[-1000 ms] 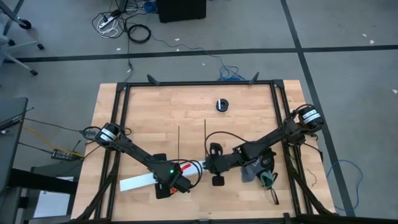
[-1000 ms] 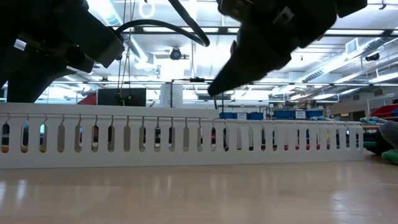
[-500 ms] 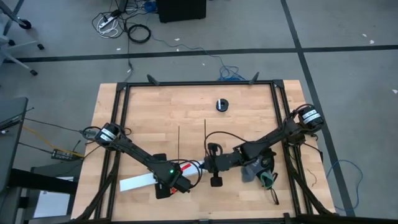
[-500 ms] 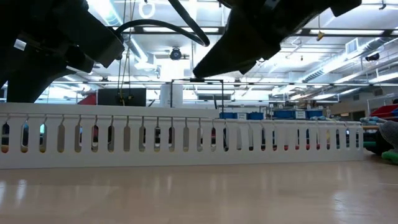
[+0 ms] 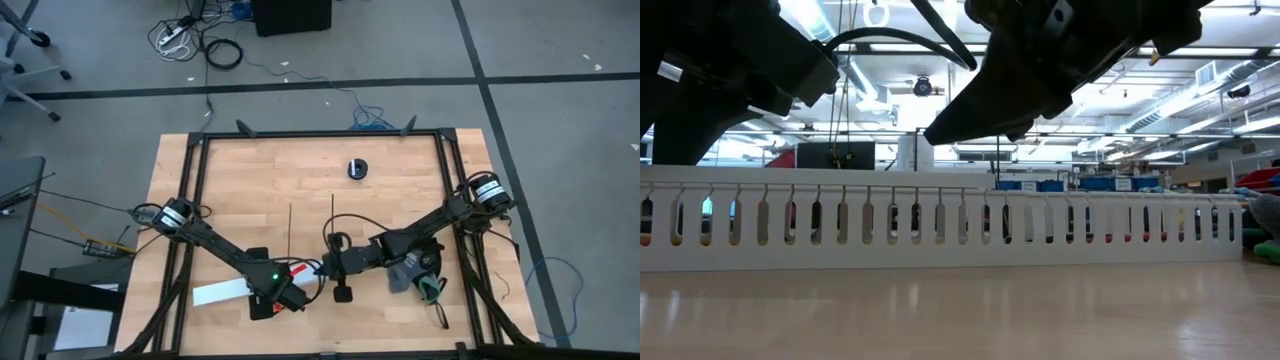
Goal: Ziptie cables
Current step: Close the white cable duct
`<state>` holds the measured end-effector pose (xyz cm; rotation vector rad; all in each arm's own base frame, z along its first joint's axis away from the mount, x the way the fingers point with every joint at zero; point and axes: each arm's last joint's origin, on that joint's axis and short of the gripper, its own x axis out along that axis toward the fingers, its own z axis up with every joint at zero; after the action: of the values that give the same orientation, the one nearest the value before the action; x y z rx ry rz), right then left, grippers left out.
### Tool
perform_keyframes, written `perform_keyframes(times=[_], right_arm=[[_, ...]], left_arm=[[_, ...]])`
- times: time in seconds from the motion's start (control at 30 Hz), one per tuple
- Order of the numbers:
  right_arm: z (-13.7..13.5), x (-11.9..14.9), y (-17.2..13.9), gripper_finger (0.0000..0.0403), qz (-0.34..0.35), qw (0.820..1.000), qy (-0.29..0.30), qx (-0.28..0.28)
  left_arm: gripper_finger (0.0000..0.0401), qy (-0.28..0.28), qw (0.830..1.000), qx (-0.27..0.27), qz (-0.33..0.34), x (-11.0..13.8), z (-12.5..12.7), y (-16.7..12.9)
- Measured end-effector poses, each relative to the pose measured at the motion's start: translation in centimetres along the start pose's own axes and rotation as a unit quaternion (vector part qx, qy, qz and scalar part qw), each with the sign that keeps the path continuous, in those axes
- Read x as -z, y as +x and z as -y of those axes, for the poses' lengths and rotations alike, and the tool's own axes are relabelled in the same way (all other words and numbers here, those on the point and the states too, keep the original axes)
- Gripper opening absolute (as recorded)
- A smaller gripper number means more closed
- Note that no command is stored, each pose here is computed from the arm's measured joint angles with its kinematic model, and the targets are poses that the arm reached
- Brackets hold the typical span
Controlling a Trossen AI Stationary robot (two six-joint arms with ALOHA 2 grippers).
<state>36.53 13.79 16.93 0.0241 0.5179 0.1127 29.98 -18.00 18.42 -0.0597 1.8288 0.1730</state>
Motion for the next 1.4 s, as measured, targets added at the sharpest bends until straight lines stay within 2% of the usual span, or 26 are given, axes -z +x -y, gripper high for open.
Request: perform_keyframes(times=[0.23, 0.4, 0.5, 0.97, 1.4], right_arm=[[-0.3, 0.3, 0.0, 0.0000, -0.011, 1.000, 0.012, -0.007], [-0.7, 2.6, 1.9, 0.0000, -0.038, 0.999, 0.028, -0.017], [-0.8, 3.1, 2.6, 0.0000, -0.034, 0.998, 0.041, -0.025], [-0.6, 3.1, 2.4, 0.0000, -0.042, 0.998, 0.042, -0.024], [-0.5, 3.2, 2.5, 0.0000, -0.045, 0.998, 0.043, -0.026]], left_arm=[[0.0224, 0.001, 1.000, 0.000, 0.002, 0.0, 0.0, 0.0], [0.0224, 0.003, 1.000, -0.002, 0.000, 0.0, 0.0, 0.0], [0.0224, 0.002, 1.000, -0.002, -0.006, 0.1, 0.0, 0.1], [0.0225, 0.004, 1.000, 0.021, -0.010, 0.1, 0.2, 0.7], [0.0264, 0.029, 0.999, 0.044, 0.009, -0.3, 0.6, 0.8]])
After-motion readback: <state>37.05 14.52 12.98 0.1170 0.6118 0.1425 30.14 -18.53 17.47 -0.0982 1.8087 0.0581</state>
